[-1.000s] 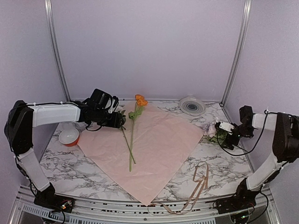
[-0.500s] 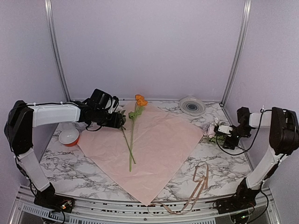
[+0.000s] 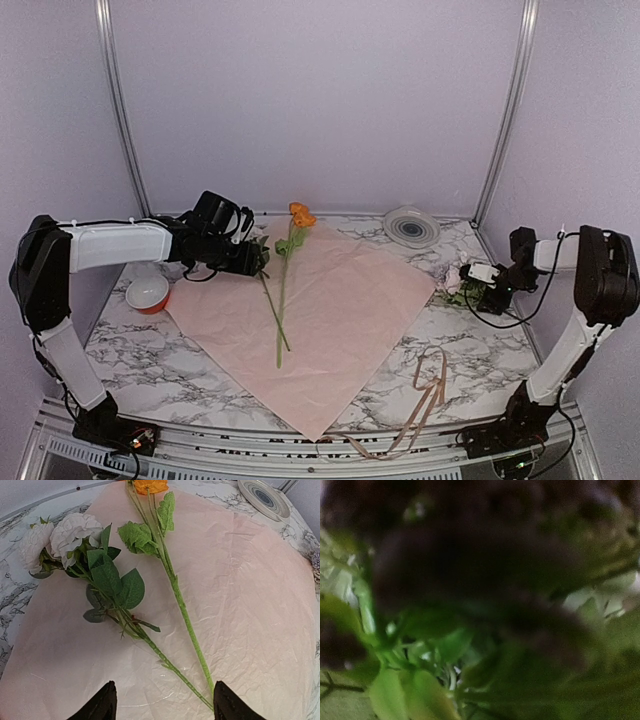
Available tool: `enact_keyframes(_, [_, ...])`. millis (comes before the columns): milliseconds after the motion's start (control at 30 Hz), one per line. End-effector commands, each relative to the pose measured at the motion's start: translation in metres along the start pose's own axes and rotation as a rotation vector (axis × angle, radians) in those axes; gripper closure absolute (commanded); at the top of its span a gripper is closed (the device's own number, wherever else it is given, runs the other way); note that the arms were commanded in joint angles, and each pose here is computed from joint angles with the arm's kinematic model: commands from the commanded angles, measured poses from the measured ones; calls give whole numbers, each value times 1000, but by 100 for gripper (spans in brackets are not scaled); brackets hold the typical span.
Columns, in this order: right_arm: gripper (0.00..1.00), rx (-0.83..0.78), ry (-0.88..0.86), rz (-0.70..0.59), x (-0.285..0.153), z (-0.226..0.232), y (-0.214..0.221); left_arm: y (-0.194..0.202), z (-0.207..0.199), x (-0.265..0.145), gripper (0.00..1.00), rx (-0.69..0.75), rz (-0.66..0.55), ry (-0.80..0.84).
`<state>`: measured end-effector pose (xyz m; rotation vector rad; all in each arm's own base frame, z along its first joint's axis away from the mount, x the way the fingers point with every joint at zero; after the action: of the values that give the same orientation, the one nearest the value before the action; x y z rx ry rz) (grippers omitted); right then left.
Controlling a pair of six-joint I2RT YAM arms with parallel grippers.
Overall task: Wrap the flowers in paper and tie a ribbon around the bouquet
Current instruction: Pick up the fake flower from the corner of the board.
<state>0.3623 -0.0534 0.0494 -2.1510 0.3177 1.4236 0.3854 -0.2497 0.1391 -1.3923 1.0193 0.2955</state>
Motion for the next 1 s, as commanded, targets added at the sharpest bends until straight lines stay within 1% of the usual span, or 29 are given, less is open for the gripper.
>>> enact_keyframes(0, [36,6,-14,-14,11,-7,-3,-1,3,-9,34,8,3,-19])
enact_keyframes(67, [49,16,-27,-23,13,-8,-5,-2,3,-8,34,6,4,-21])
enact_keyframes(133, [67,19,-29,-33,11,-9,-7,-3,3,-8,34,6,5,-22])
enact_keyframes(167, [70,18,-31,-35,10,-10,-8,-3,3,-8,34,4,5,-22])
enact_keyframes(267, [76,5,-45,-44,6,-9,-14,-3,2,-6,34,5,10,-21])
enact_keyframes(300, [80,1,-49,-47,5,-9,-17,-4,3,-6,34,4,9,-22])
enact_keyframes(433, [88,18,-15,-70,-7,-24,-32,-4,3,-6,34,5,11,-23])
enact_keyframes(467, [92,25,-7,-80,-10,-28,-37,-3,3,-5,34,6,13,-24])
enact_keyframes(500, [100,39,11,-87,-14,-35,-40,-1,4,-4,34,7,19,-28])
enact_keyframes(600, [100,83,87,-96,-28,-54,-47,3,6,2,34,10,32,-39])
enact_keyframes(700, [100,181,303,-72,-52,-93,-46,9,9,10,34,11,55,-52])
enact_keyframes(767, [100,240,450,-89,-77,-118,-51,14,9,17,34,11,73,-54])
enact_keyframes(800, [100,264,515,-131,-97,-126,-59,15,9,19,34,10,79,-53])
enact_keyframes(867, [100,256,602,-225,-132,-130,-85,19,11,24,34,6,96,-61])
enact_keyframes(900, [100,224,651,-275,-149,-126,-104,21,12,26,34,6,102,-69])
enact_keyframes(967, [100,116,708,-412,-178,-98,-154,22,16,28,34,4,105,-85])
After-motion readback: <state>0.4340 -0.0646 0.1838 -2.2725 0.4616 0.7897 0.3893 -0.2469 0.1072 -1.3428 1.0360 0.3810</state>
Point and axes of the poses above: each gripper's point midway between its finger pads, its own x axis out along the fingers, its own z axis along the line the jaws close on, y = z × x, the point moved 2 cm from there along -x, back along the fingers, and after that the axes turned 4 degrees about x, right-handed, at the moved point
